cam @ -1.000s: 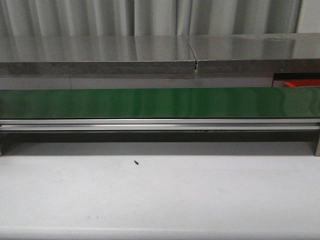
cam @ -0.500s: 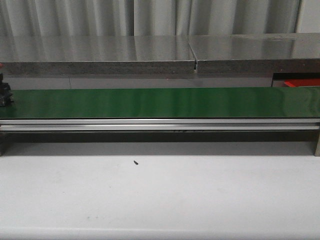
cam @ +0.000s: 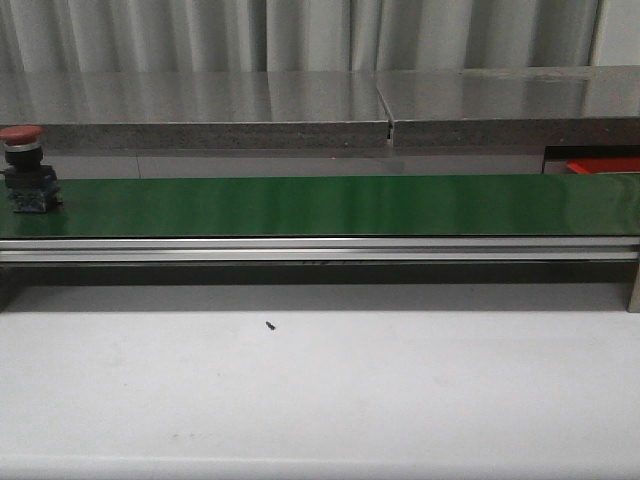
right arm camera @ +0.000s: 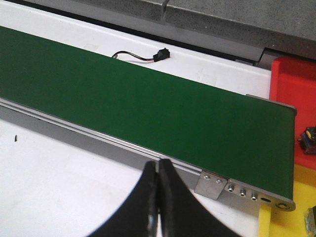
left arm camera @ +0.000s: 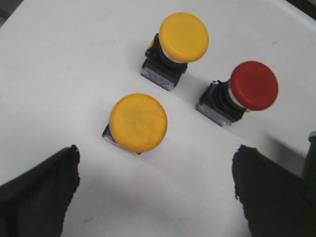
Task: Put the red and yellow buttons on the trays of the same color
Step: 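Grasp a yellow-capped button from the table with the left gripper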
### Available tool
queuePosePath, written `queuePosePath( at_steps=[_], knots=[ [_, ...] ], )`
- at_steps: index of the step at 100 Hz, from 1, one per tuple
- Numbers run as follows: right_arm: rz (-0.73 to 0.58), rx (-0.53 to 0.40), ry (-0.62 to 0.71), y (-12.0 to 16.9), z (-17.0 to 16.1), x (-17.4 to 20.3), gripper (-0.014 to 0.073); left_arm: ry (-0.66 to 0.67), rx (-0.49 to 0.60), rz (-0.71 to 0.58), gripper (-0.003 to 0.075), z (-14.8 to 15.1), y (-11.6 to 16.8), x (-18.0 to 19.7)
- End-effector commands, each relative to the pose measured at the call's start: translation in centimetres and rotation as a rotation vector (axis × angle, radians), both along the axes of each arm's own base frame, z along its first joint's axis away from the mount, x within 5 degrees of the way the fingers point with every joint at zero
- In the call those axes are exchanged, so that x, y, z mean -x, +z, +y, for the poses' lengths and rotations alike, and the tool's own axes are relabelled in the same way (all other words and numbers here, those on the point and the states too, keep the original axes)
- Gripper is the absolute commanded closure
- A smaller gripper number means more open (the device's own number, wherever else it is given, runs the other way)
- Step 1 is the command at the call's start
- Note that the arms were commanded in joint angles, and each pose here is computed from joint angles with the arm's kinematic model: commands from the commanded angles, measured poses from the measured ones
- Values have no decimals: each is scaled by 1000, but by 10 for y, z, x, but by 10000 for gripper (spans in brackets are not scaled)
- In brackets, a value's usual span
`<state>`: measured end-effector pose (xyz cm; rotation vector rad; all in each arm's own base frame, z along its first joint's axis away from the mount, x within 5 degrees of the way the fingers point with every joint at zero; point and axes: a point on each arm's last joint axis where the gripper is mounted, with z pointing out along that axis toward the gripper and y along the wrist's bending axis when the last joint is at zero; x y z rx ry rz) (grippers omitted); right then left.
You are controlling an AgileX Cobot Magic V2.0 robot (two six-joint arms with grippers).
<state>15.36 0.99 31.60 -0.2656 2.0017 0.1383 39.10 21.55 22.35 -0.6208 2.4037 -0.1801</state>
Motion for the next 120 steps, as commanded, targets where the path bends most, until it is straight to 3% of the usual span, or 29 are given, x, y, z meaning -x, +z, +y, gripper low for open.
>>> queuePosePath(
  at_steps=[1, 58, 70, 84, 108, 120],
  knots=[
    [-69, -8, -32, 13, -2, -1, 662, 29, -52, -112, 109, 4, 34, -6],
    [-69, -8, -32, 13, -2, -1, 662, 43, -35, -92, 110, 24, 1, -35],
    [-69, -8, -32, 13, -2, -1, 662, 47, -36, -91, 139, 24, -2, -36],
    [-69, -8, -32, 13, -2, -1, 662, 48, -36, -91, 261, 25, -2, -36],
    [-69, -8, -32, 13, -2, -1, 662, 47, -5, -98, 612, 23, 0, -37],
    [-69, -8, -32, 13, -2, -1, 662, 28, 37, -115, 717, 19, 12, -40]
  ],
)
